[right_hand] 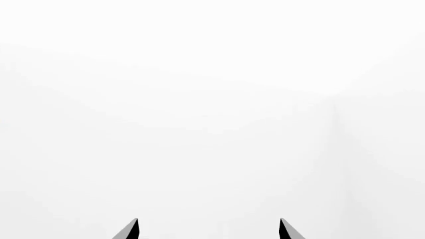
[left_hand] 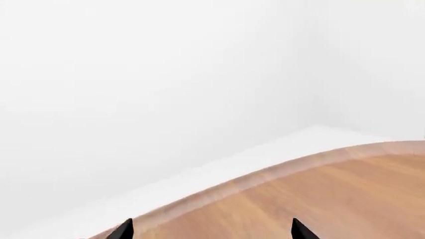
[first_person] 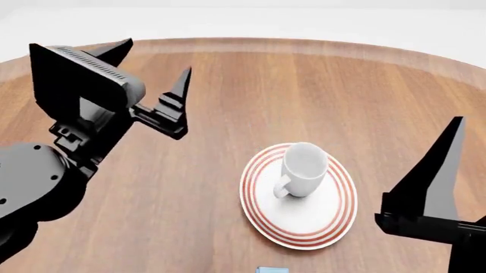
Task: Pick up the white mug and put it on the plate, and put the chocolate pudding to the right of the plate.
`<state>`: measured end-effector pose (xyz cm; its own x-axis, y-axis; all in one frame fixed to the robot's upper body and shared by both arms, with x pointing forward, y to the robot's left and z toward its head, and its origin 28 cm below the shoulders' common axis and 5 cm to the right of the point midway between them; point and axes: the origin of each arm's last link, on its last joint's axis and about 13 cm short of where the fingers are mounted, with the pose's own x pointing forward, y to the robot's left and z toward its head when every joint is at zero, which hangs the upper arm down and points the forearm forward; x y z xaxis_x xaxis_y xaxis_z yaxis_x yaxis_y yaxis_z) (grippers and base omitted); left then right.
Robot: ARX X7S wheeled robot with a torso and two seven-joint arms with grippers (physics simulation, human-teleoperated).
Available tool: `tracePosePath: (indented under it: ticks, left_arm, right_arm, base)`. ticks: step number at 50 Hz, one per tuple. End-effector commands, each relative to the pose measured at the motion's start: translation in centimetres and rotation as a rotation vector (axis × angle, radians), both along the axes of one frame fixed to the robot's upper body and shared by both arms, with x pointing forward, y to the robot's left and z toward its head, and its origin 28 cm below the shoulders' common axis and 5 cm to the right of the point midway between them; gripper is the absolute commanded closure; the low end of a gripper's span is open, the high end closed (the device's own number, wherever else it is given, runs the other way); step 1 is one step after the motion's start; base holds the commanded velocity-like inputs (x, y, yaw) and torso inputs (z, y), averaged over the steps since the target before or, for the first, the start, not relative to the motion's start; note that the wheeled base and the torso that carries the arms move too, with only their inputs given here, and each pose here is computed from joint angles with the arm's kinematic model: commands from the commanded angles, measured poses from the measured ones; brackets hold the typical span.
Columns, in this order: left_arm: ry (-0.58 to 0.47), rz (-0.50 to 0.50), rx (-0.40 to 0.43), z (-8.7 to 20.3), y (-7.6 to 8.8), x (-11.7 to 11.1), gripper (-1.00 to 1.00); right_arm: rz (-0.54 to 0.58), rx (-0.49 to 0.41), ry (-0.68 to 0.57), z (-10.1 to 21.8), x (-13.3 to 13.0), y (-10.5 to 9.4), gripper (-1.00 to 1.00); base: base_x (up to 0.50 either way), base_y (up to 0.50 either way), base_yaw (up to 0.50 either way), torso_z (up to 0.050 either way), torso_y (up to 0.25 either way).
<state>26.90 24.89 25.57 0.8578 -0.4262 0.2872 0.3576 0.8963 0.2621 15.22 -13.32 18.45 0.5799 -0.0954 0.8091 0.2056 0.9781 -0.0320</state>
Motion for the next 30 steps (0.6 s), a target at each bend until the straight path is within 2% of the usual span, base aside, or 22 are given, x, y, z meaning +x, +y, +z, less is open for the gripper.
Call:
tracePosePath:
  ticks: [1,18,24,30]
  left_arm:
    - [-0.161,0.224,-0.116,0.7,1.7,0.1,-1.00]
    - [-0.161,0.242,-0.096,0.8,1.7,0.3,-1.00]
    - [-0.164,0.240,-0.085,0.8,1.5,0.5,-1.00]
    - [-0.166,0.239,-0.079,0.7,1.5,0.4,-1.00]
  right_arm:
    - [-0.001,-0.003,0.002,0.0,0.0,0.0,-1.00]
    - [-0.008,-0.007,0.007,0.4,-0.1,0.1,-1.00]
    - [0.051,-0.005,0.144,0.5,-0.2,0.7,-1.00]
    - [0.203,-0.006,0.363,0.2,-1.2,2.1,-1.00]
  base:
    - [0.00,0.00,0.00,0.000,0.000]
    - [0.00,0.00,0.00,0.000,0.000]
    - [0.00,0.00,0.00,0.000,0.000]
    - [0.00,0.00,0.00,0.000,0.000]
